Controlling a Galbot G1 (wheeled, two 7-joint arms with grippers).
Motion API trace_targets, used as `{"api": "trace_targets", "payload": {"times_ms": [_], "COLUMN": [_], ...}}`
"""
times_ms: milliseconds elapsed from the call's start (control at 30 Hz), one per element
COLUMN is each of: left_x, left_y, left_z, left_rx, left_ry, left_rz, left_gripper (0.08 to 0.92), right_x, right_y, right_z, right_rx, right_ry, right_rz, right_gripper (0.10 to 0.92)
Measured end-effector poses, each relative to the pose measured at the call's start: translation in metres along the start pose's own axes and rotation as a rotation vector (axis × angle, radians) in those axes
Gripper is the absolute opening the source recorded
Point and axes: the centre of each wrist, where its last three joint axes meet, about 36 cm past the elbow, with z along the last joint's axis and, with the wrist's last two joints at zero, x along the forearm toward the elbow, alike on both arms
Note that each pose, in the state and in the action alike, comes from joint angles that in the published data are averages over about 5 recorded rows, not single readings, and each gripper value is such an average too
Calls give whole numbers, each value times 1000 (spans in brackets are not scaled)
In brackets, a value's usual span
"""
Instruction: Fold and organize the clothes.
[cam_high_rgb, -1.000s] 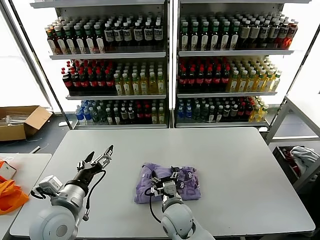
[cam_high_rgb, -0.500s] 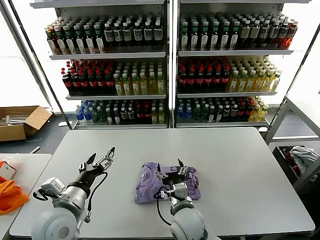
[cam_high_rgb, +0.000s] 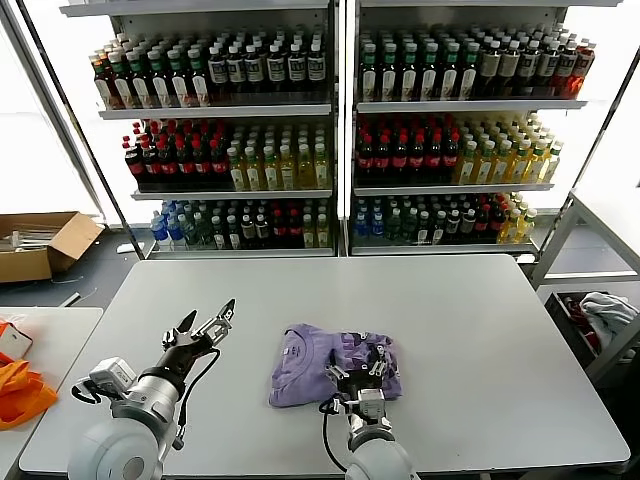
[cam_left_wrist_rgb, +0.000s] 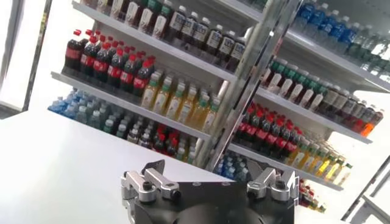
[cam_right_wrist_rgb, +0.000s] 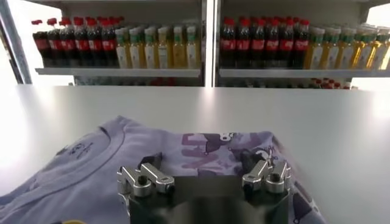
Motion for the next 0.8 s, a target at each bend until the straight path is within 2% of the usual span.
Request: {"api": "trace_targets", "payload": {"times_ms": [167, 467, 800], "left_x": [2, 4, 21], "left_y": [3, 17, 38], "left_z": [0, -1, -2], "left_rx": [0, -28, -93], "left_ry": [-1, -19, -88], "left_rz": [-4, -15, -7], "left_gripper": [822, 823, 822], "right_x": [8, 40, 87], "right_y": [-11, -60, -118], "right_z": [-10, -40, -43], "right_rx": [-38, -80, -79], "right_ry": [-37, -187, -283], "right_rz": [-15, -58, -45], "right_gripper": [823, 823, 823]}}
